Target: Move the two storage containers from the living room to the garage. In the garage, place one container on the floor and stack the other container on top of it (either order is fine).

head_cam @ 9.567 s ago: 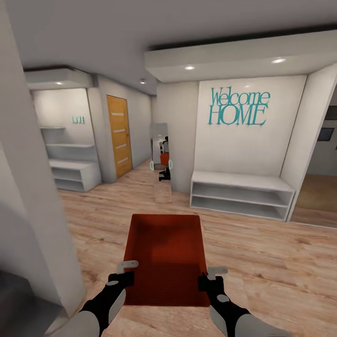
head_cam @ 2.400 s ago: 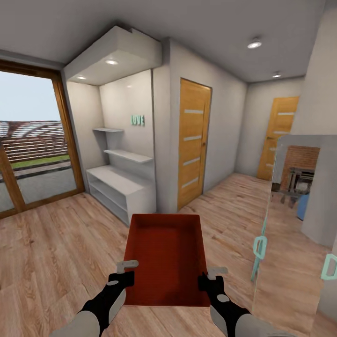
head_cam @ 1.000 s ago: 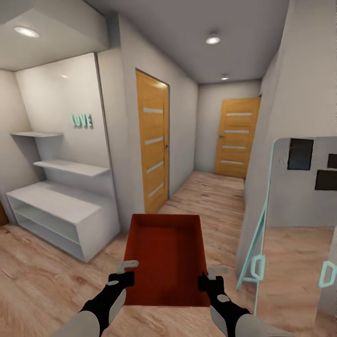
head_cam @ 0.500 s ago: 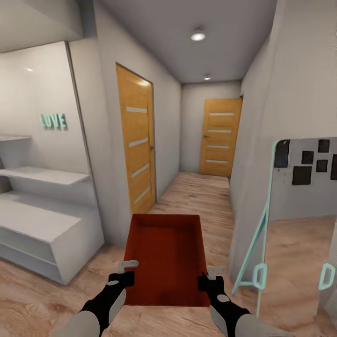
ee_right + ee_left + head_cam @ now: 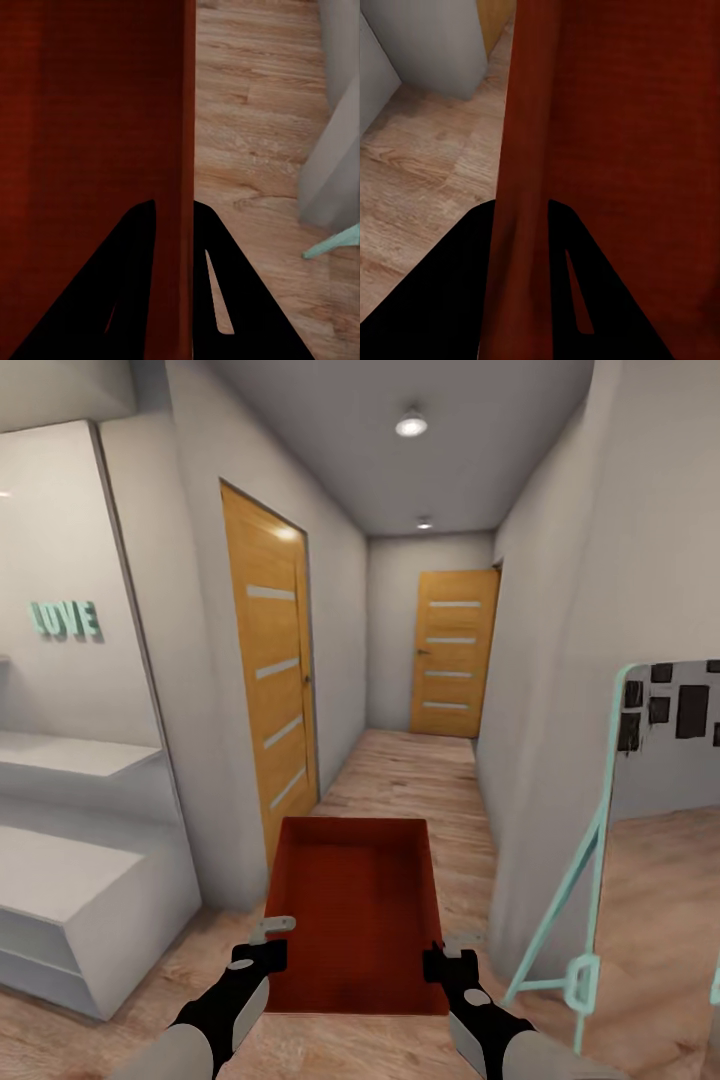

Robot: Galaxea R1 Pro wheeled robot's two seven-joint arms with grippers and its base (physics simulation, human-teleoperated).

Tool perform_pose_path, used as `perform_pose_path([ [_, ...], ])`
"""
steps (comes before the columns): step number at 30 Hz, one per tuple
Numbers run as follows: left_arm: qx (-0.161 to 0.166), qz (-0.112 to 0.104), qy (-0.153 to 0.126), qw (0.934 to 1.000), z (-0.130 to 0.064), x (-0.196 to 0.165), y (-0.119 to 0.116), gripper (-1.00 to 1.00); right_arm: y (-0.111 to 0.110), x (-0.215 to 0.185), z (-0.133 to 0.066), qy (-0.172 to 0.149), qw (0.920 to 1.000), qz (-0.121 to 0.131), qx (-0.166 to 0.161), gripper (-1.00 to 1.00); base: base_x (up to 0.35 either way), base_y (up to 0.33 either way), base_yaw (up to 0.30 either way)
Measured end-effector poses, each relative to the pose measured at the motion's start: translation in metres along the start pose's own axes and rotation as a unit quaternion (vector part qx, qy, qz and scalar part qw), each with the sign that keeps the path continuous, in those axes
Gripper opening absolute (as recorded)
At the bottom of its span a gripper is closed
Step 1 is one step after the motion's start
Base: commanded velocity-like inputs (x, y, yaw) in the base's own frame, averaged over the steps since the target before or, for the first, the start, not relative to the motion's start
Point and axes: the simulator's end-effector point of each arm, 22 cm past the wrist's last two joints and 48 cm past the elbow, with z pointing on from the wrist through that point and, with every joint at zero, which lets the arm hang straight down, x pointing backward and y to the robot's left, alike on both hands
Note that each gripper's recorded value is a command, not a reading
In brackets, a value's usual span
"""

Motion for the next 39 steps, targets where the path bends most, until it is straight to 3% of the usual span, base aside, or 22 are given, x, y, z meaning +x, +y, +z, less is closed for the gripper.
perform_pose_path([
  [18,0.000,0.000,0.000,1.0000,0.0000,0.0000,0.0000,-1.00,0.0000,-0.0001,0.0000,0.000,1.0000,0.000,0.000,-1.00,0.312,0.190,-0.011],
  [39,0.000,0.000,0.000,1.0000,0.0000,-0.0001,-0.0001,-1.00,-0.0001,-0.0001,0.0000,0.000,1.0000,0.000,0.000,-1.00,0.312,0.187,-0.224],
])
